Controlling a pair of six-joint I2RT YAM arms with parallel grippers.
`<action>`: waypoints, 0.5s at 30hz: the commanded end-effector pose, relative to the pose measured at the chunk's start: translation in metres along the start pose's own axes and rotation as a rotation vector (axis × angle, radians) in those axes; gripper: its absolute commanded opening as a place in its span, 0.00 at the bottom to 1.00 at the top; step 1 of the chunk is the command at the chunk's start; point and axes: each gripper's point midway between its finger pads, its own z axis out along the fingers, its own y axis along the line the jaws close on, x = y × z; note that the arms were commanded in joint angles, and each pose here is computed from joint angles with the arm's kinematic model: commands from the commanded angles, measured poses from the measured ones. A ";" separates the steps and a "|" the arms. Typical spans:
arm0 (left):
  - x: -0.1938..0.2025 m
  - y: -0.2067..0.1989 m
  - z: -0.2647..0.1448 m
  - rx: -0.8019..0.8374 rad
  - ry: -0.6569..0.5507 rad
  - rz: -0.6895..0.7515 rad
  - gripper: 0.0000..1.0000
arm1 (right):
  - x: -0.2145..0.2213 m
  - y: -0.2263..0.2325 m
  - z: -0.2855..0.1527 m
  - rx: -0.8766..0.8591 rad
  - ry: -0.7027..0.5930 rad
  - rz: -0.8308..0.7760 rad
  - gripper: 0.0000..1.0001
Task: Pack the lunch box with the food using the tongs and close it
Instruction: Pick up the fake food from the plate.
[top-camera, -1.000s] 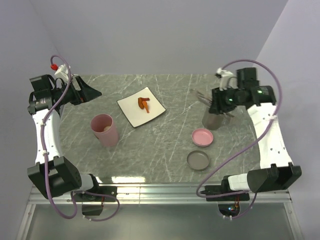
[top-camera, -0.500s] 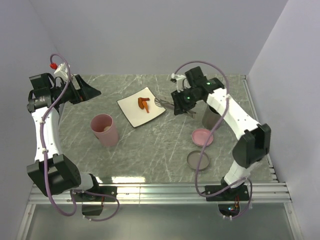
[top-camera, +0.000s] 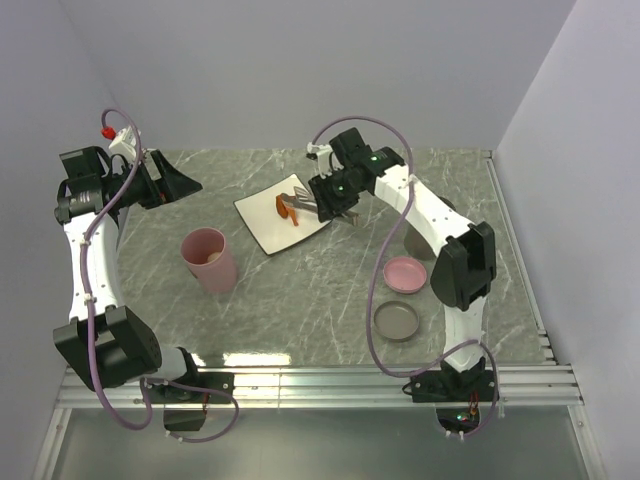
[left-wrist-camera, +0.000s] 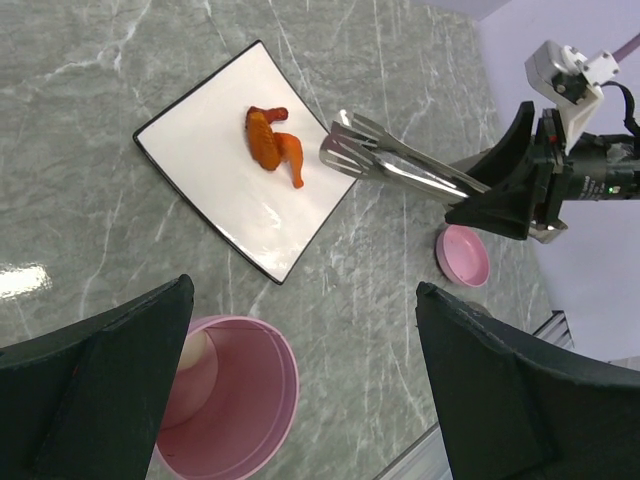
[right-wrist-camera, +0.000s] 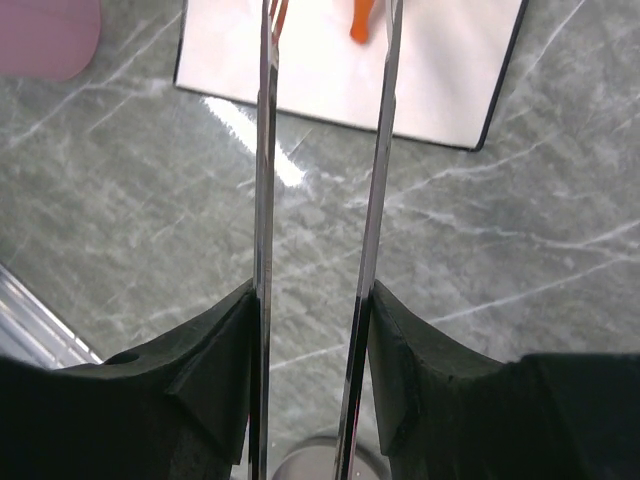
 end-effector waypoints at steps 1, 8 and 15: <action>-0.009 -0.002 -0.003 -0.003 -0.023 0.058 0.99 | -0.025 0.000 0.004 0.041 -0.056 -0.018 0.51; -0.007 0.000 -0.003 -0.012 -0.023 0.062 0.99 | -0.024 -0.008 0.020 0.085 -0.030 -0.010 0.52; -0.007 0.002 0.000 -0.002 -0.019 0.051 0.99 | -0.017 -0.005 0.033 0.062 -0.001 -0.014 0.53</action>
